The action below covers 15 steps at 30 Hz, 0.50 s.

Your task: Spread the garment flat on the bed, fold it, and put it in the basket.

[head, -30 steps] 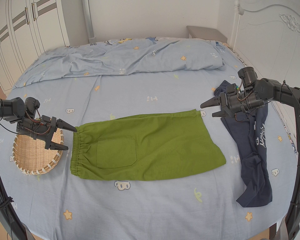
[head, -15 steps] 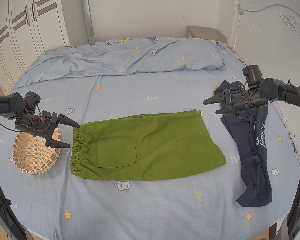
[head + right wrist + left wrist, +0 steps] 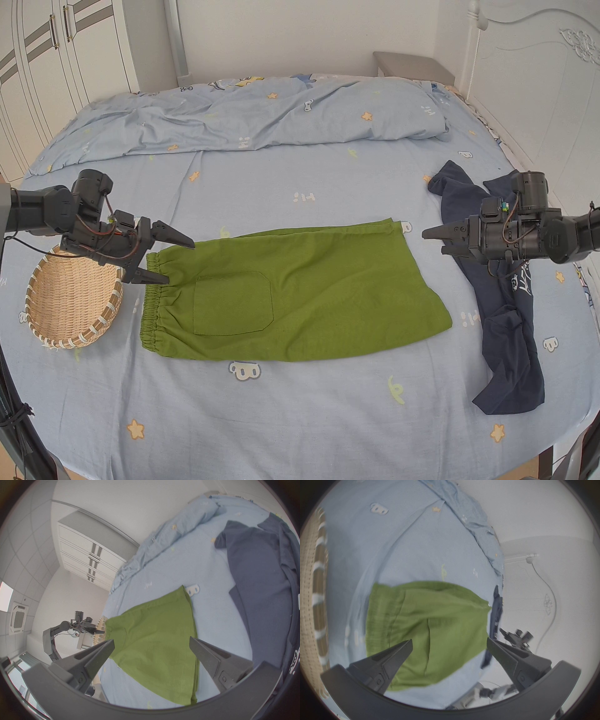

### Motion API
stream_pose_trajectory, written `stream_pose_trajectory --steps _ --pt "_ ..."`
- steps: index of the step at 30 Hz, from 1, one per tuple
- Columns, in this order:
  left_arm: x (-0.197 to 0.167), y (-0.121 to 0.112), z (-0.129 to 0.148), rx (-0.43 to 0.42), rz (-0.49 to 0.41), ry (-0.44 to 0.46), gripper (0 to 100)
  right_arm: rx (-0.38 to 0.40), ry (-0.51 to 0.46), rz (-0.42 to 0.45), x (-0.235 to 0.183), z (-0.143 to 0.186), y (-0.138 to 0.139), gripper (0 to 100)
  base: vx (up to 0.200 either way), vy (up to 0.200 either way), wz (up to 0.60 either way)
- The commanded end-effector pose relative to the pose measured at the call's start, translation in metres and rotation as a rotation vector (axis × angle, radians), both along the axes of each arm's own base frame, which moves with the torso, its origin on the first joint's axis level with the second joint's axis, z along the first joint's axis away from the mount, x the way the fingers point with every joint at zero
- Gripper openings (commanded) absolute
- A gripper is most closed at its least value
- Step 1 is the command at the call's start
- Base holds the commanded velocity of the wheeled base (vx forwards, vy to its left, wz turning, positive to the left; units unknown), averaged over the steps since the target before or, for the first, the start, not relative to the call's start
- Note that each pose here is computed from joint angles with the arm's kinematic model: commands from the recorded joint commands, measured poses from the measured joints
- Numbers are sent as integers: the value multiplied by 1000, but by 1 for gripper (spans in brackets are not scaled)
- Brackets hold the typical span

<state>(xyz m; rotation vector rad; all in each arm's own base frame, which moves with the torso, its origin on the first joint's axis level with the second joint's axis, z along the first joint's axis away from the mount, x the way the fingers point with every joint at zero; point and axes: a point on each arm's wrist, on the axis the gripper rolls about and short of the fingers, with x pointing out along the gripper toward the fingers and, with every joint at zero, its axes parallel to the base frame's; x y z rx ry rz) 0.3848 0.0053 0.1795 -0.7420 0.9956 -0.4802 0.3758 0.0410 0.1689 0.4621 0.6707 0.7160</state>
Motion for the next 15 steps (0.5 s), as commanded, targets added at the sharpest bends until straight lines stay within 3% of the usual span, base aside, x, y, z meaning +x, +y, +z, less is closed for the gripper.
stream_pose_trajectory --steps 1,8,11,15 --pt "35 -42 -35 124 111 -30 100 80 -6 -36 -27 -6 -16 100 0 0 0" --pt "37 -35 -31 121 174 -51 100 80 -3 -30 -28 -7 -14 100 0 0 0" --pt "34 -23 -16 78 242 -83 100 78 2 -28 -31 -8 -14 100 0 0 0" --pt "29 -24 -19 71 246 -108 100 78 6 -28 -32 -9 -14 100 0 0 0"
